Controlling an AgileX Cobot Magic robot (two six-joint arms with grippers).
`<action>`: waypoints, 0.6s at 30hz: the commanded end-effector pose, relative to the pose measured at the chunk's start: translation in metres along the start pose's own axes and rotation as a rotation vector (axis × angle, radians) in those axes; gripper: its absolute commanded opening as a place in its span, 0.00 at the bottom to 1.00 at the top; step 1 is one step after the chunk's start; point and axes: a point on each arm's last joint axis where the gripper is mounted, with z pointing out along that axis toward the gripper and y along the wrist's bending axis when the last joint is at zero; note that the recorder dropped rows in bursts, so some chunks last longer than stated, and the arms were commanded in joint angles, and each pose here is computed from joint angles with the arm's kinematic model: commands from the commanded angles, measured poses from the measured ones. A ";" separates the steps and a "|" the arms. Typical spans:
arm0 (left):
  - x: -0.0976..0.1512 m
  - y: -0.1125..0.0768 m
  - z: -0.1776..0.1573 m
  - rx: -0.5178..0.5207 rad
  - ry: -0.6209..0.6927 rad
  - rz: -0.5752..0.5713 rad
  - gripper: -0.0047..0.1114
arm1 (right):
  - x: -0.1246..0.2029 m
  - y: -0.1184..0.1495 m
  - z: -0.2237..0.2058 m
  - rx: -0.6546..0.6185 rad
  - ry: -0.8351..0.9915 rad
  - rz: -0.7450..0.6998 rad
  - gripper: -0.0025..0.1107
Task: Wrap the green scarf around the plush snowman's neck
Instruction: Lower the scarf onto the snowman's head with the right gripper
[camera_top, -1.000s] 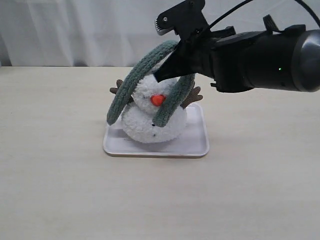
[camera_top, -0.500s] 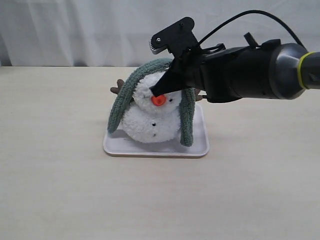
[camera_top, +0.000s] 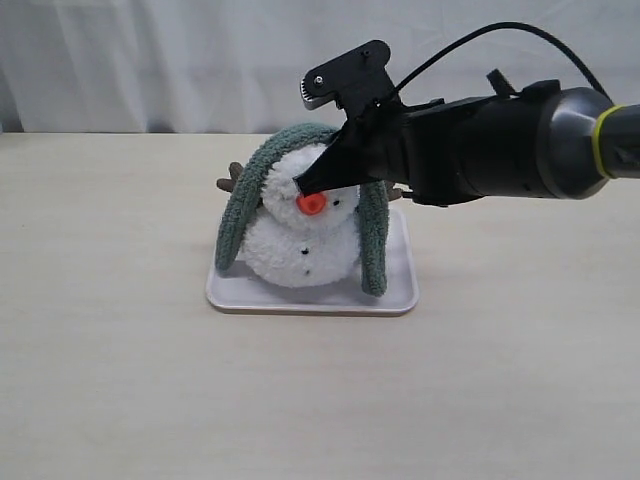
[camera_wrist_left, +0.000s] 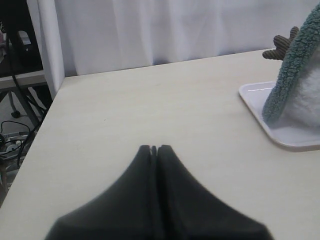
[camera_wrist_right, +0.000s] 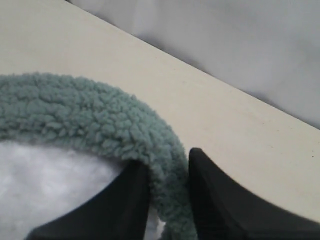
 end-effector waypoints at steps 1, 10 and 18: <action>0.000 0.000 0.000 -0.003 -0.007 -0.005 0.04 | -0.005 -0.002 -0.005 -0.009 -0.005 0.063 0.43; 0.000 0.000 0.000 -0.003 -0.007 -0.005 0.04 | -0.032 -0.017 -0.050 -0.007 -0.113 0.116 0.45; 0.000 0.000 0.000 -0.003 -0.007 -0.005 0.04 | -0.010 -0.004 -0.039 -0.084 -0.054 0.156 0.45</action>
